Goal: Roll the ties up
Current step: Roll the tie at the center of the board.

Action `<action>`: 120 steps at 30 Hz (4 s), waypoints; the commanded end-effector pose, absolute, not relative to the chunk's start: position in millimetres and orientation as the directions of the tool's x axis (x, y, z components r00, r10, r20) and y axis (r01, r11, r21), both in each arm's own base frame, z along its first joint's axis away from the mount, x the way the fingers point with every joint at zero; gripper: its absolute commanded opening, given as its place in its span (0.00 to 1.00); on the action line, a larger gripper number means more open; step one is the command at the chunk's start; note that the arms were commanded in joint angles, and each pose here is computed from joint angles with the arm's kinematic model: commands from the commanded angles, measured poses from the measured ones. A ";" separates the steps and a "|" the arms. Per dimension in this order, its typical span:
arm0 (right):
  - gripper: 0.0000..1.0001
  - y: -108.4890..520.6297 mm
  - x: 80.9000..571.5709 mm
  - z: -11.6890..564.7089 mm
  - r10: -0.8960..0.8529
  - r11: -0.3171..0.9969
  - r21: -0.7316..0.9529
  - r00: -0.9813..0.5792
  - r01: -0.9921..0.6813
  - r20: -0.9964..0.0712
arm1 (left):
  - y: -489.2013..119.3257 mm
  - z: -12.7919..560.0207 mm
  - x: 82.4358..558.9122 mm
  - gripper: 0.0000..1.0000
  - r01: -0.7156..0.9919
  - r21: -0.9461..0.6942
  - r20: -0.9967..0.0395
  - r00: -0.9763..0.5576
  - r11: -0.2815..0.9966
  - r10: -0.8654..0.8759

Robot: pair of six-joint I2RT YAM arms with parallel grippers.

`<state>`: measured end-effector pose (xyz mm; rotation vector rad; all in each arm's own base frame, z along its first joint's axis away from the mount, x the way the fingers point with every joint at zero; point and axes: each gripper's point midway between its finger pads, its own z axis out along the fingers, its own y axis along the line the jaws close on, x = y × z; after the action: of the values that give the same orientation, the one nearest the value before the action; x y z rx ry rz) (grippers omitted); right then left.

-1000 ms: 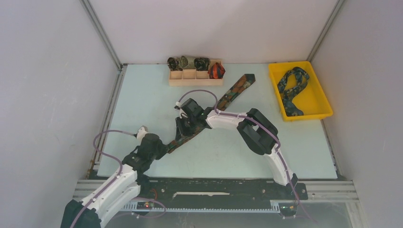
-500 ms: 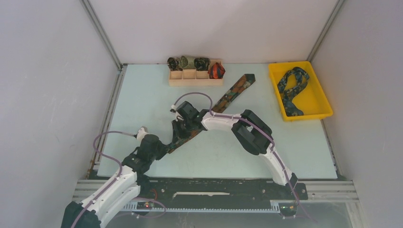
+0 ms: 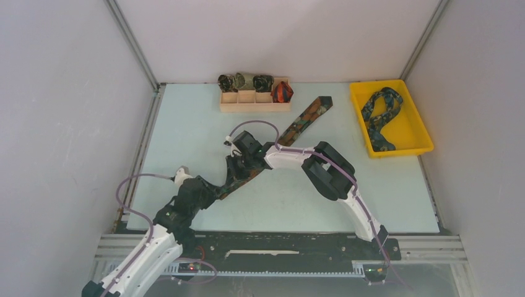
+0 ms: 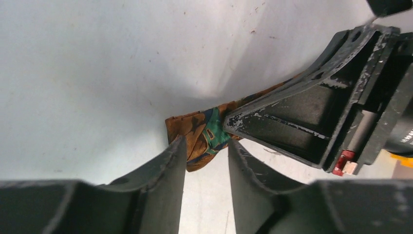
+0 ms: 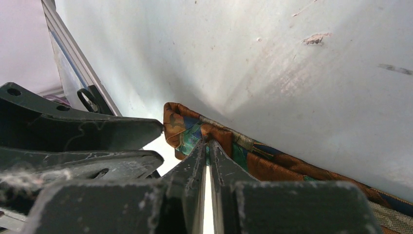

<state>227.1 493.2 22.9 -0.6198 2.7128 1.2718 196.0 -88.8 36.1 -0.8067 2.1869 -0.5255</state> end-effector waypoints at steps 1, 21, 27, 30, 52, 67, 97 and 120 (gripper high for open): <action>0.09 490.7 230.9 35.2 -0.337 0.572 0.695 -0.898 -0.435 -0.284 | -78.5 48.0 194.7 0.48 -0.391 -0.564 -0.534 -0.499 0.727 -0.682; 0.10 476.9 178.3 66.5 -0.405 0.519 0.664 -0.839 -0.538 -0.363 | -46.6 50.2 233.3 0.24 -0.457 -0.423 -0.565 -0.542 0.782 -0.622; 0.09 480.2 153.8 37.2 -0.457 0.534 0.645 -0.829 -0.546 -0.323 | -59.9 43.5 235.3 0.19 -0.417 -0.436 -0.526 -0.601 0.798 -0.602; 0.09 482.9 148.8 31.2 -0.467 0.531 0.642 -0.823 -0.553 -0.323 | -51.3 39.4 229.2 0.20 -0.446 -0.417 -0.541 -0.578 0.792 -0.610; 0.03 512.0 188.0 -0.5 -0.402 0.569 0.561 -0.798 -0.602 -0.449 | -55.8 26.5 229.8 0.19 -0.443 -0.402 -0.512 -0.617 0.802 -0.598; 0.03 500.4 171.7 52.5 -0.421 0.479 0.595 -0.764 -0.645 -0.489 | -57.3 29.4 233.1 0.17 -0.434 -0.405 -0.514 -0.619 0.804 -0.593; 0.03 511.6 226.2 75.3 -0.332 0.426 0.787 -0.886 -0.447 -0.323 | -58.5 34.7 234.7 0.15 -0.431 -0.415 -0.515 -0.615 0.801 -0.598; 0.02 491.6 227.2 28.2 -0.337 0.498 0.771 -0.908 -0.396 -0.249 | -45.7 82.4 229.8 1.00 -0.405 -0.455 -0.605 -0.513 0.793 -0.609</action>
<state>223.4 492.6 30.4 -0.6485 2.6762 1.4019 222.9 -53.3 57.6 -0.7472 2.2721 -0.3334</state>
